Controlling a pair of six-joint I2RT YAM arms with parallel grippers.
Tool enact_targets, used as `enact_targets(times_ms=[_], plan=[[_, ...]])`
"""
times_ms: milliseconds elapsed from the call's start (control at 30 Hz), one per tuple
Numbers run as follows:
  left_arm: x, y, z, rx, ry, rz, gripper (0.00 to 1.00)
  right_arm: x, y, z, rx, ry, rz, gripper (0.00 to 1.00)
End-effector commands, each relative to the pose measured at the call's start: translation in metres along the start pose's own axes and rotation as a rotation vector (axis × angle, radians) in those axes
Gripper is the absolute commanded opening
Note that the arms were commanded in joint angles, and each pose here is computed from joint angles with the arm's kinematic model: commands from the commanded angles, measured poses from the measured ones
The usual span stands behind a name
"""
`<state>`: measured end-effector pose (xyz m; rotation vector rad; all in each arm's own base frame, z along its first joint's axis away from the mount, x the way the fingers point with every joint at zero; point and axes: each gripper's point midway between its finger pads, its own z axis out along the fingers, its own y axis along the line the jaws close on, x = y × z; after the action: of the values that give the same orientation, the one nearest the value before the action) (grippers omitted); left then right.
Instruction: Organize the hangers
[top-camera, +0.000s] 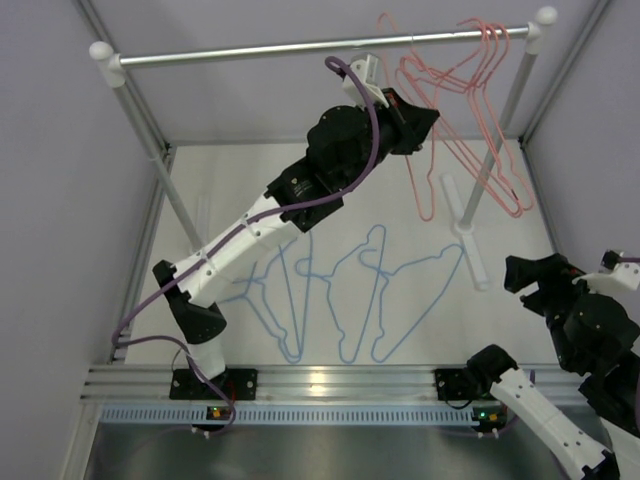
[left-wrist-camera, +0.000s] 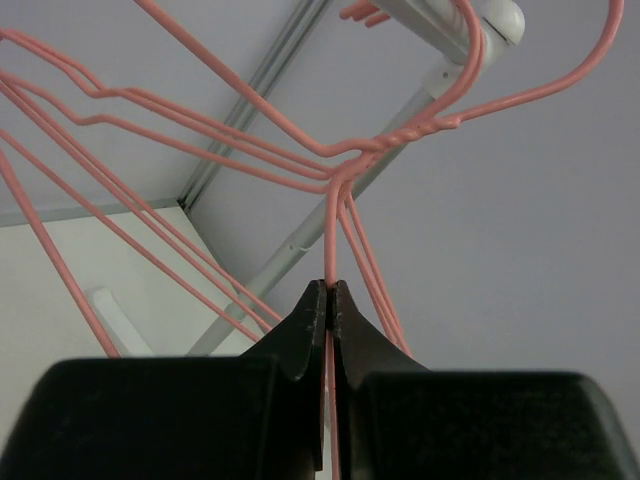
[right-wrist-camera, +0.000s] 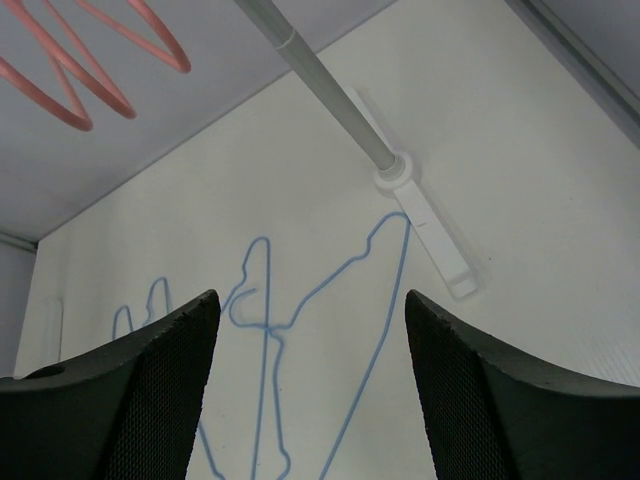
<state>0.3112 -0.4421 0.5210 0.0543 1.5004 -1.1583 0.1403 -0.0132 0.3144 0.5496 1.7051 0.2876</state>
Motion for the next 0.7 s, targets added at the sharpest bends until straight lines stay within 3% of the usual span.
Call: enact_targets(times_ms=[0, 667], plan=[[-0.043, -0.018, 0.007, 0.094, -0.111, -0.073, 0.0, -0.013, 0.01, -0.002, -0.031, -0.019, -0.003, 0.72], [-0.018, 0.012, 0.033, 0.082, -0.033, -0.143, 0.0, -0.009, 0.009, -0.002, -0.04, -0.011, -0.003, 0.72]])
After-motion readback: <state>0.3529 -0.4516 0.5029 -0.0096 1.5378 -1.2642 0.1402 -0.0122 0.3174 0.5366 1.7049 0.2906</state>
